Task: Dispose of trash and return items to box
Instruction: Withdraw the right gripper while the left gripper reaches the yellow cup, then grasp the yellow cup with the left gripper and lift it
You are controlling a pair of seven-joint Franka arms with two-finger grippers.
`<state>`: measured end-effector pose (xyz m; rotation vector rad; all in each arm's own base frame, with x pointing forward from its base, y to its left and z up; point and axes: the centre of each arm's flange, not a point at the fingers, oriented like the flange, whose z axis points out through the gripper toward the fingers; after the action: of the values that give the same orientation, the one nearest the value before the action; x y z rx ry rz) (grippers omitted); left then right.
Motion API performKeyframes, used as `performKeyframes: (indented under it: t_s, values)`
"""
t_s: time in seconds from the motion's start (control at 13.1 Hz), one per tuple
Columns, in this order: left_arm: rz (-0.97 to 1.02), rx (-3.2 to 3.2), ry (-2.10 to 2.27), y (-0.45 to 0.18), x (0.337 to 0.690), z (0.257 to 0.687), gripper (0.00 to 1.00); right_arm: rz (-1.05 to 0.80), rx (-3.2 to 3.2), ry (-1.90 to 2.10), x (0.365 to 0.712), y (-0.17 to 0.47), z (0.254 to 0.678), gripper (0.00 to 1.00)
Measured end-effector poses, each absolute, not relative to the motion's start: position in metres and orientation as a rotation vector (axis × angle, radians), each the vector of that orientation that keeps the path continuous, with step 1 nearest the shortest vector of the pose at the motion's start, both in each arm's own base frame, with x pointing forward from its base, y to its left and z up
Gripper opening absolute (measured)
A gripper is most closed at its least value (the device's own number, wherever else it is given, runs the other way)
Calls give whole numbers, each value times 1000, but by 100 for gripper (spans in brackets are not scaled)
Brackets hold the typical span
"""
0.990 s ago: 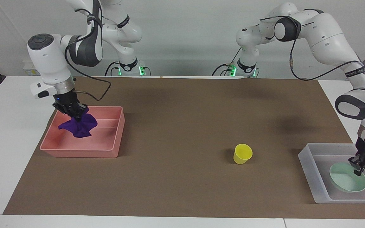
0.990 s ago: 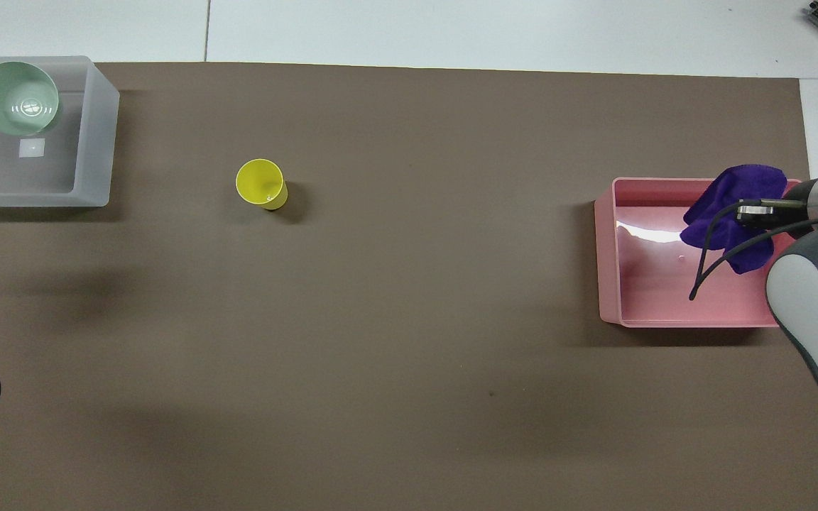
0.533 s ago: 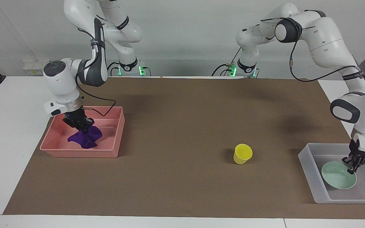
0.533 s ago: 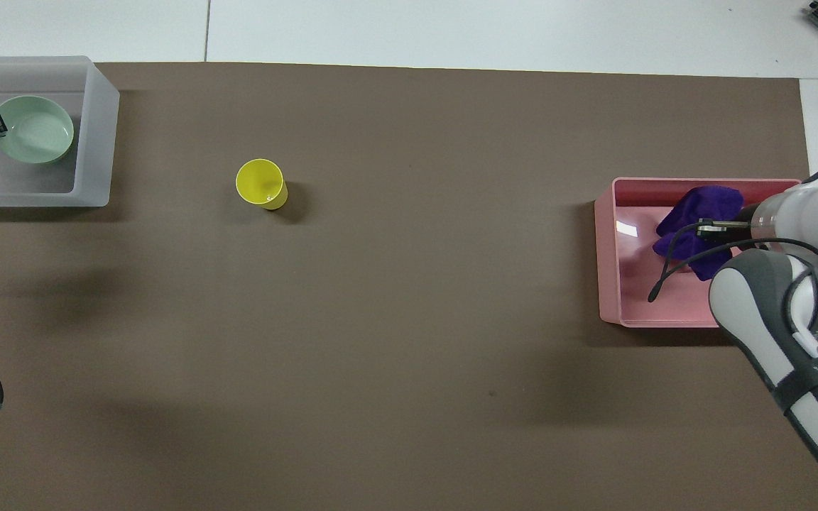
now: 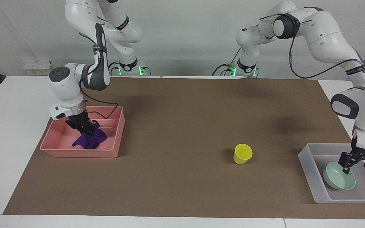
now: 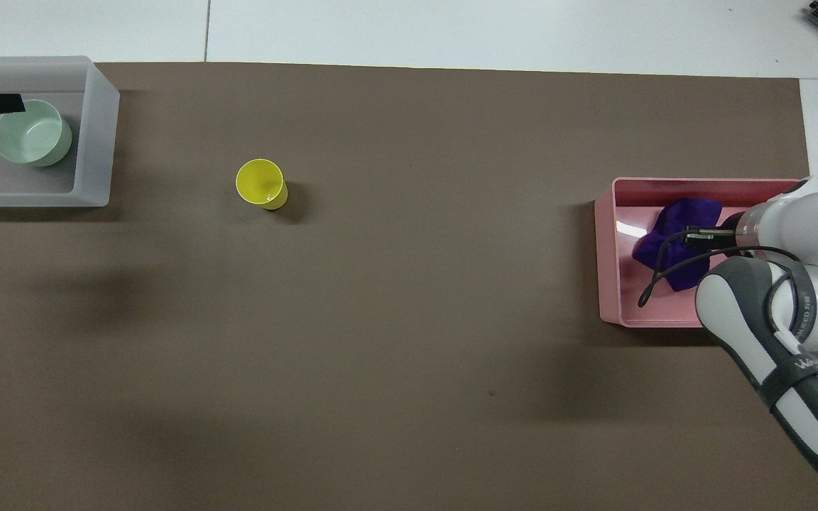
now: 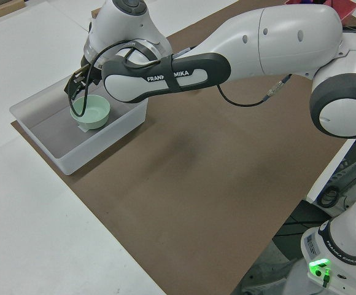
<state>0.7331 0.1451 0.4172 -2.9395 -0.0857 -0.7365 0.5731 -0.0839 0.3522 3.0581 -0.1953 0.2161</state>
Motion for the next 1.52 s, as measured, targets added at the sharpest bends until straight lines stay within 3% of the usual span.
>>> performKeyframes:
  t_s: [0.3,0.53,0.91,1.29,1.52]
  values:
    - [-642,-3012,88,54,720,481,100,249,3060,-150,585,-66,391,99]
    - [-490,-3065,229,-12,703,495,100,211,3065,-116,586,-44,455,100]
    - [-307,-3098,392,-89,685,477,100,166,3063,-148,557,-41,554,100]
    - [-260,-3128,349,-142,664,433,100,128,3061,-202,534,-53,623,100]
    - [-250,-3138,325,-169,653,412,100,59,3089,-258,526,-45,641,100]
